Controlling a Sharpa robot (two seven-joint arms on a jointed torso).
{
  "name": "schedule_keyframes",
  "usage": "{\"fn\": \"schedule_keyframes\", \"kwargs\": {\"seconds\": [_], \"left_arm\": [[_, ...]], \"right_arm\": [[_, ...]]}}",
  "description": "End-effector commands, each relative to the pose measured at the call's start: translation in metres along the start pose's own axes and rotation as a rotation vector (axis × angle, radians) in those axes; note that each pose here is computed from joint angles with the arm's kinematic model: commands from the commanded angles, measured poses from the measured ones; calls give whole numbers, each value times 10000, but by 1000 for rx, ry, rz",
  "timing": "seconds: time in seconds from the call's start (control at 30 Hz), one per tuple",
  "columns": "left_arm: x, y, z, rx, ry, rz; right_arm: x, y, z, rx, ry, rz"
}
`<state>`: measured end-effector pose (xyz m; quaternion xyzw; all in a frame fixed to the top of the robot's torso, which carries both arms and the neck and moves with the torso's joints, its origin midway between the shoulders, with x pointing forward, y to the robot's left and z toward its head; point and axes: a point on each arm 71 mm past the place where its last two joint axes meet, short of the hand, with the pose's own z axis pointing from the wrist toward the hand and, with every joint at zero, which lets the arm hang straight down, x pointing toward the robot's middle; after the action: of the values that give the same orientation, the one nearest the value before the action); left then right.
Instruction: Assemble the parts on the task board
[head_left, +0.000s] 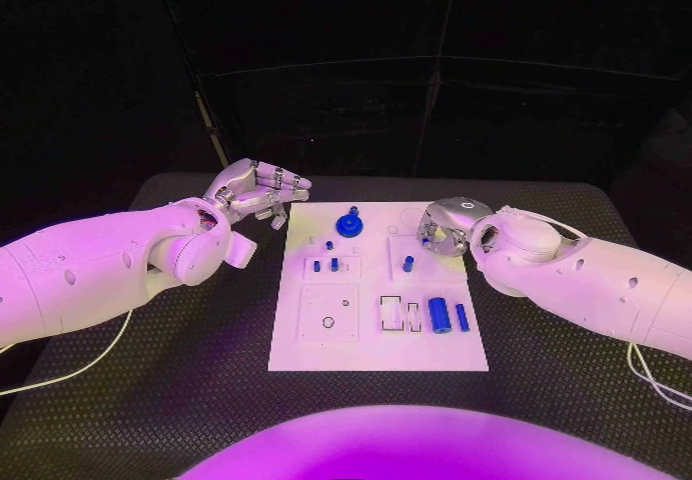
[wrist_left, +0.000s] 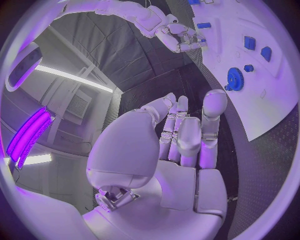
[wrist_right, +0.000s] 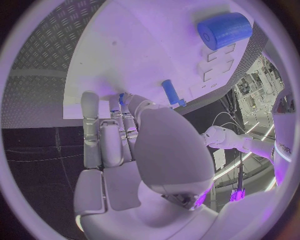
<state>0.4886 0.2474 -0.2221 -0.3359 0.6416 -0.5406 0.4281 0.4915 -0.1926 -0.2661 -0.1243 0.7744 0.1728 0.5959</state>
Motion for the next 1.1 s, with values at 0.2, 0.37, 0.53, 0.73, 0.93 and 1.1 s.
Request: {"fn": "schedule_keyframes", "kwargs": {"seconds": [0.2, 0.37, 0.53, 0.73, 0.93, 1.1], "left_arm": [[9, -16, 4, 15, 10, -15], [6, -13, 0, 15, 11, -15], [7, -13, -3, 18, 17, -19], [7, -14, -5, 22, 20, -21], [4, -17, -10, 25, 20, -22], [10, -21, -12, 29, 21, -25]], "right_arm": [[0, 11, -16, 18, -58, 1], [-43, 35, -45, 5, -109, 12], [-86, 44, -93, -10, -149, 22], [-138, 64, -166, -30, -187, 42], [-197, 89, -276, -48, -211, 62], [-267, 211, -395, -90, -232, 111]]}}
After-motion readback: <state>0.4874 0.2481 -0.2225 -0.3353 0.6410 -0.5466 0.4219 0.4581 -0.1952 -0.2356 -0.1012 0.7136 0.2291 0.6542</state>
